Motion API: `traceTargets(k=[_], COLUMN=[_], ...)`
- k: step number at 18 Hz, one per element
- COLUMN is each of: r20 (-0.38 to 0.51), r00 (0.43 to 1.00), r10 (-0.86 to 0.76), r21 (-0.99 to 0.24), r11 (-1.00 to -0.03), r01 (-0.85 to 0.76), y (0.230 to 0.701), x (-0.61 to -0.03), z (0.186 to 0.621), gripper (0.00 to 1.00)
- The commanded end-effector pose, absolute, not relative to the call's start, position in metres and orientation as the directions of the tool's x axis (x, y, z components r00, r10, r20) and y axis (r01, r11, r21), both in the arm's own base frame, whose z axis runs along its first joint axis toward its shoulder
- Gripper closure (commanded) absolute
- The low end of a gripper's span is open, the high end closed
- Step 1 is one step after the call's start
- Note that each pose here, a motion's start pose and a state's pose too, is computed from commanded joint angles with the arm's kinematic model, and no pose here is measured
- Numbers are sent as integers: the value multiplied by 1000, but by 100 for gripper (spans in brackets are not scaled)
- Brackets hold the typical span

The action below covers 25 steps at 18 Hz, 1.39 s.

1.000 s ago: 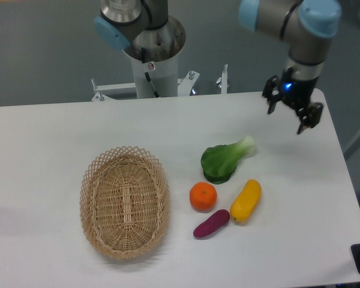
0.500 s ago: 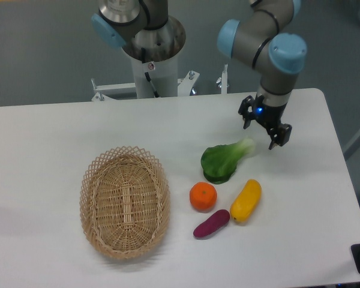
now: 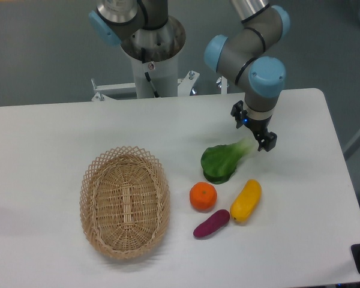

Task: Pick up the green vegetable from the table
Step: 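Lower the gripper onto the bok choy stem and close it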

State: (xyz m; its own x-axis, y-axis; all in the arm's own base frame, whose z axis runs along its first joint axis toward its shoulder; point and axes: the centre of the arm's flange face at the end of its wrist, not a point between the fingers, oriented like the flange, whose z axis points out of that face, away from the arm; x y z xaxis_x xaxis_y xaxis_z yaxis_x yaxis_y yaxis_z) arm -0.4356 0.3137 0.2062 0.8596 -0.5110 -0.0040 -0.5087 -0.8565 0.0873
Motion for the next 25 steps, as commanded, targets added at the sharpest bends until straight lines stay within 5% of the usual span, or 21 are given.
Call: traceTargets(k=[5,8,13,25], r20=[2,-4,-19,-38], r00=[860,865,867,867], r10=[-510,-502,-498,-498], r21=[85,84,85,86], r11=[-857,-862,-865,-866], r01=[-508,-500,-495,-493], y=[315,315,315,317], x=[-438,-438,-441,-447], z=[199,201,208,216], gripper=[1,28,50,71])
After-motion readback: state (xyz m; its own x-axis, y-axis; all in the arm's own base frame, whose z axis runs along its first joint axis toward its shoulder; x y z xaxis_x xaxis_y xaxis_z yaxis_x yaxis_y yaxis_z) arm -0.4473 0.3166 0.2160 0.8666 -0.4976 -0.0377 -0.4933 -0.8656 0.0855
